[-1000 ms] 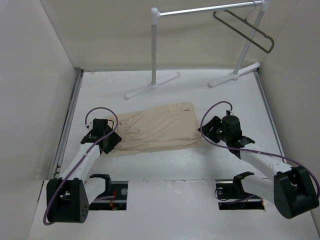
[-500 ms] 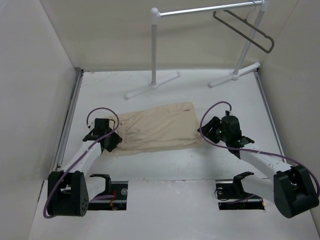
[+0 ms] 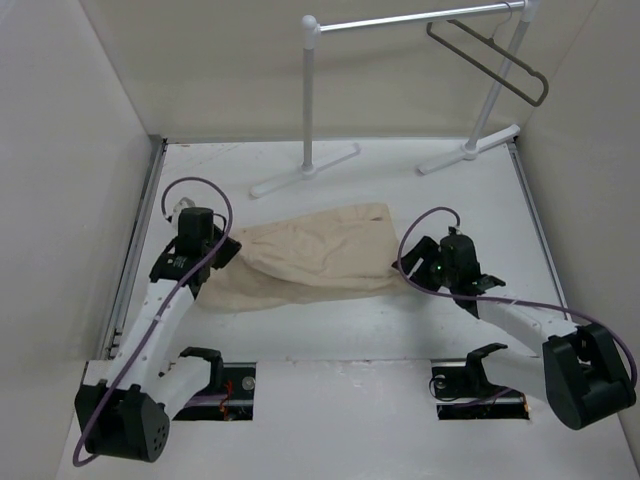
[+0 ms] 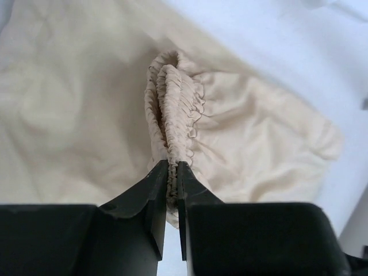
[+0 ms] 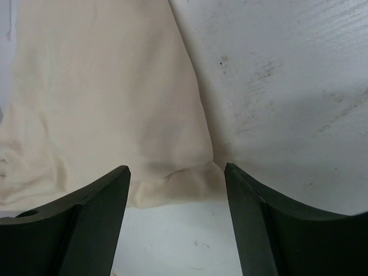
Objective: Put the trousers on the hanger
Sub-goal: Fold the trousers at the center of the board.
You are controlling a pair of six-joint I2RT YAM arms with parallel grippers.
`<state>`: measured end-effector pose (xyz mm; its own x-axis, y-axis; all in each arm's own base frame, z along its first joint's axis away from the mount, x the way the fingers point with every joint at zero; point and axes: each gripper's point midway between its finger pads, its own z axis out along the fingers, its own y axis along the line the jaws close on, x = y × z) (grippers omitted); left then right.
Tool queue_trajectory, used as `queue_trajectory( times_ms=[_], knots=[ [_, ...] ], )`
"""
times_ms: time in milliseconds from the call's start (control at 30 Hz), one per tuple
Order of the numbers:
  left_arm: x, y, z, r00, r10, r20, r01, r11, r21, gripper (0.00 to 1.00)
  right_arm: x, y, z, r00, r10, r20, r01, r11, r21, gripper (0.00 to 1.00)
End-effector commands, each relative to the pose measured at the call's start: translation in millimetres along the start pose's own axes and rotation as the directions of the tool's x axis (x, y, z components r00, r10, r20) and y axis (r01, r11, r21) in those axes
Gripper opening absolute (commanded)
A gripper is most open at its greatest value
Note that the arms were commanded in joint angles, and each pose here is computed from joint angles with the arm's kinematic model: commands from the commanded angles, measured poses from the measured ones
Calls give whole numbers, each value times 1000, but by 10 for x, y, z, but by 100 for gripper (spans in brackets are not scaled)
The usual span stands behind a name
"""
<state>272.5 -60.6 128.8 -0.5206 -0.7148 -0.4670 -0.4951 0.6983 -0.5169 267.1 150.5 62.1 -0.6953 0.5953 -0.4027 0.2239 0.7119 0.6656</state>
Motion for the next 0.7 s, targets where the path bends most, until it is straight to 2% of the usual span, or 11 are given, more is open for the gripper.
queue_trajectory(
  times_ms=[0, 100, 167, 300, 433, 533, 600, 667],
  knots=[
    [-379, -336, -388, 991, -7, 131, -2, 998, 67, 6, -20, 101, 17, 1000, -7, 8, 7, 999, -39, 74],
    [-667, -309, -651, 966, 5, 258, -14, 999, 31, 4, -10, 149, 0, 1000, -11, 4, 11, 999, -53, 76],
    [-837, -115, -763, 936, 42, 348, -29, 999, -42, 4, 35, 177, -6, 1000, -17, -13, 17, 998, -65, 77],
    [-989, 679, -725, 874, 80, 480, 64, 959, -276, 5, 145, 201, -1, 998, -35, -47, 32, 996, -77, 77],
    [-999, 1333, -641, 831, 37, 555, 219, 896, -388, 5, 273, 232, -6, 995, -64, -78, 57, 994, -90, 78],
    [-1062, 1819, -684, 800, 5, 601, 357, 799, -483, 6, 344, 308, -6, 991, -94, -99, 83, 990, -111, 82],
    [-1031, 2044, -627, 806, -35, 590, 414, 746, -521, 6, 369, 429, 8, 987, -117, -114, 100, 984, -146, 84],
    [-1027, 2055, -529, 819, -56, 571, 412, 751, -517, 6, 452, 599, 45, 978, -148, -149, 117, 973, -199, 85]
  ],
)
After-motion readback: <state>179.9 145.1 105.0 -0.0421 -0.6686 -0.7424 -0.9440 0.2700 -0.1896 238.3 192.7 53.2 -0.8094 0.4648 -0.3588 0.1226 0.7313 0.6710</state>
